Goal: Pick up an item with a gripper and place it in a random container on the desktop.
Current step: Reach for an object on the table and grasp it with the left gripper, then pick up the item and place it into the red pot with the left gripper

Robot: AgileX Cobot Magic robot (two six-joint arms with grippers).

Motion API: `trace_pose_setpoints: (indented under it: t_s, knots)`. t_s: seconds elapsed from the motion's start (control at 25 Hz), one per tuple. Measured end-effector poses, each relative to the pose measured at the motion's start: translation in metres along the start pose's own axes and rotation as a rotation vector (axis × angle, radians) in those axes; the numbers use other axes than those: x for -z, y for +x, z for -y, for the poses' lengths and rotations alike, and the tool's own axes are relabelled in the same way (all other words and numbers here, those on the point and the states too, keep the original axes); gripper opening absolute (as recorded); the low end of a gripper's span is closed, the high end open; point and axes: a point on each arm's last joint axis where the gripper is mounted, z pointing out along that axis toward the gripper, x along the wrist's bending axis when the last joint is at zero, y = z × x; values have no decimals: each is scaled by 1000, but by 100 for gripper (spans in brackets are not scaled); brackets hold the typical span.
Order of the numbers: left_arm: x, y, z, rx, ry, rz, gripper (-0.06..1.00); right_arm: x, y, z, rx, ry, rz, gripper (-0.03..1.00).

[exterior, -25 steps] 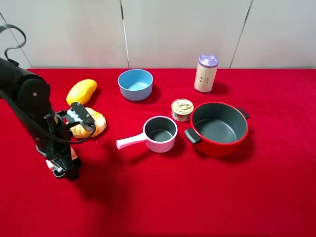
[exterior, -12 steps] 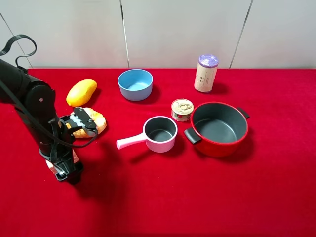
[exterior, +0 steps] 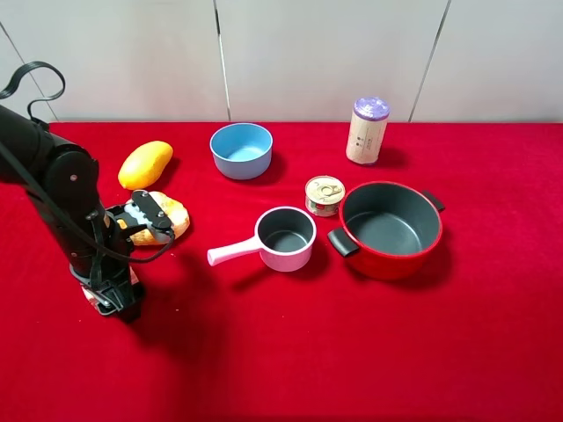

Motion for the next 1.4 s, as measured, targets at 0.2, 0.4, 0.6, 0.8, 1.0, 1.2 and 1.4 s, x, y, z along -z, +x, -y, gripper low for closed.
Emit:
trace_pose_setpoints:
  t_s: [0.2, 0.4, 0.6, 0.8, 1.0, 1.2, 1.4]
  knots:
    - [0, 0, 0, 0, -2, -1, 59, 0, 0, 0, 0, 0, 0, 69]
    - [0, 0, 0, 0, -3, -1, 42, 0, 0, 0, 0, 0, 0, 69]
    - [0, 0, 0, 0, -3, -1, 28, 0, 0, 0, 0, 0, 0, 69]
    - [0, 0, 0, 0, 0, 0, 27, 0, 0, 0, 0, 0, 0, 69]
    - [0, 0, 0, 0, 5, 2, 26, 0, 0, 0, 0, 0, 0, 69]
    - [0, 0, 1, 0, 7, 3, 26, 0, 0, 0, 0, 0, 0, 69]
    - [3, 0, 1, 1, 55, 21, 25, 0, 0, 0, 0, 0, 0, 69]
